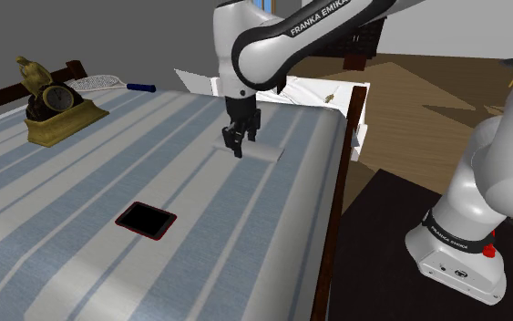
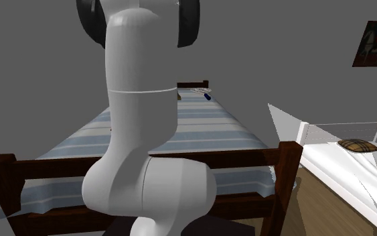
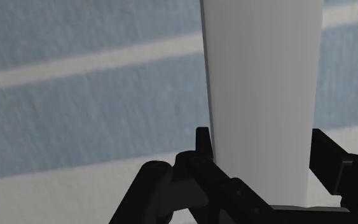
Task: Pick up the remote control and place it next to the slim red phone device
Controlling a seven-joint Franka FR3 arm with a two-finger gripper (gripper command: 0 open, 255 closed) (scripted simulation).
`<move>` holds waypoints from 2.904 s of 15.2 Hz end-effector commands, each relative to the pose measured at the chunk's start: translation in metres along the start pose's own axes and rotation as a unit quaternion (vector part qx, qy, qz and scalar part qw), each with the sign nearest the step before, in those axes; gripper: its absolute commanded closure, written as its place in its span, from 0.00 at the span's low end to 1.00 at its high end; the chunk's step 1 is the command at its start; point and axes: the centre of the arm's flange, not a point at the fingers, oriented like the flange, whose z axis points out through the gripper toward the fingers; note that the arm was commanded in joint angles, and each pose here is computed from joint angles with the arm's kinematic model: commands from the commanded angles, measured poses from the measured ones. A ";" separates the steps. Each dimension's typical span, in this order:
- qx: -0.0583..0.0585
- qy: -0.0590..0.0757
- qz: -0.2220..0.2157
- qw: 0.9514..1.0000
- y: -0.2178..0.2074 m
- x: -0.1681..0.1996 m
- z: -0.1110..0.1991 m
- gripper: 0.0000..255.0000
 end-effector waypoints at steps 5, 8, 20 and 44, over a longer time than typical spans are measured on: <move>0.000 0.000 0.001 1.000 -0.079 -0.004 0.001 1.00; 0.000 0.000 0.001 1.000 -0.108 -0.005 0.006 1.00; 0.000 0.000 0.001 1.000 -0.107 -0.005 0.070 1.00; 0.000 0.000 0.001 1.000 -0.107 -0.005 0.030 0.00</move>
